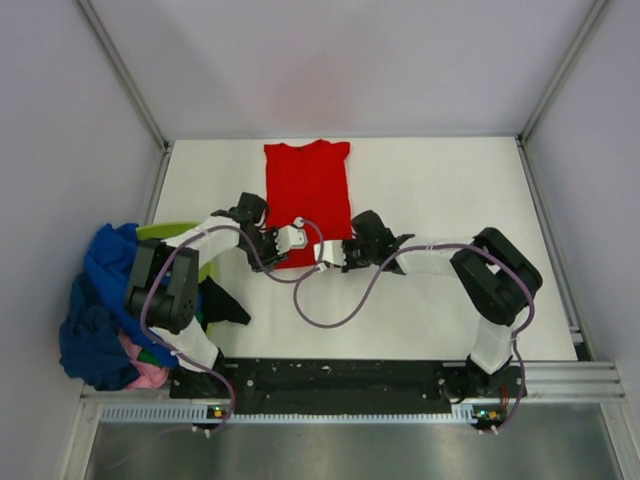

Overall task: Fold and stack the t-shirts
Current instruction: Grab one side of the 2/3 rectangular tshirt with both arms

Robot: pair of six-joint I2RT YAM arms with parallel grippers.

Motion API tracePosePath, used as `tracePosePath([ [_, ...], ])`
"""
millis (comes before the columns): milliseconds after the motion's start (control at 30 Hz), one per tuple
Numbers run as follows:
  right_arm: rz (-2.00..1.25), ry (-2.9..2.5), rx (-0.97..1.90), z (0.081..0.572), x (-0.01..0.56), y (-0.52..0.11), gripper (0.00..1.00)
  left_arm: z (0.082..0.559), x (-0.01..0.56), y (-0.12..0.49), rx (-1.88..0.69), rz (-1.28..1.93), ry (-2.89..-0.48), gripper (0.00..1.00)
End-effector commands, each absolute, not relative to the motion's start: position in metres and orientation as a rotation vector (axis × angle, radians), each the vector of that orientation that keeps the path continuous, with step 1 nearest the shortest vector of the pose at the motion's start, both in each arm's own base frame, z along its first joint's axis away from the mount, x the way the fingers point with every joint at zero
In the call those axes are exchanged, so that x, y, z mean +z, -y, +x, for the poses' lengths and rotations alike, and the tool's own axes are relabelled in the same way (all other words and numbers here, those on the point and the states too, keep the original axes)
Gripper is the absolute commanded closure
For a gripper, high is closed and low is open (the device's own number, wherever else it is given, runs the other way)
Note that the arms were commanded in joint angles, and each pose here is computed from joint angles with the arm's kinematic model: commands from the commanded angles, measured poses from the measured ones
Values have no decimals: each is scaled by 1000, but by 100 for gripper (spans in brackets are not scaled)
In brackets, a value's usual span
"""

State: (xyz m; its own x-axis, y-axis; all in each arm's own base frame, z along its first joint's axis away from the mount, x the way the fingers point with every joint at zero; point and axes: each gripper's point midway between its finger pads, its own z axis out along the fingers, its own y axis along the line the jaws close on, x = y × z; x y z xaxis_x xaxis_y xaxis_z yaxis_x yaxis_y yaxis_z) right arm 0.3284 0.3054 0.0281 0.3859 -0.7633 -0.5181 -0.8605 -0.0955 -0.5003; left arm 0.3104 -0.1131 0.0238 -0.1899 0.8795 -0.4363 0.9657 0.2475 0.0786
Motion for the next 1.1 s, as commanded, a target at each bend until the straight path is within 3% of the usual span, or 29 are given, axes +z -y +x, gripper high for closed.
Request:
tracePosePath([
  [0, -1876, -1445, 131, 333, 29, -304, 93, 310, 16, 115, -288, 1683, -2151, 64],
  [67, -1869, -1450, 131, 333, 32, -304, 99, 309, 13, 113, -275, 1688, -2161, 76],
  [167, -1880, -1463, 153, 324, 36, -302, 100, 300, 11, 111, -290, 1698, -2189, 100],
  [333, -1884, -1446, 177, 300, 56, -300, 100, 282, 30, 108, -319, 1638, -2240, 100],
  [500, -1978, -1413, 201, 244, 72, -293, 100, 239, 76, 112, -418, 1613, -2203, 100],
  [833, -2192, -1261, 555, 91, 128, -271, 100, 96, 138, 107, -753, 1791, -2051, 100],
  [933, -2143, -1267, 641, 78, 151, -271, 100, 91, 159, 108, -756, 1752, -2057, 100],
  [1067, -2084, -1293, 645, 87, 165, -278, 100, 126, 179, 111, -625, 1623, -2092, 100],
])
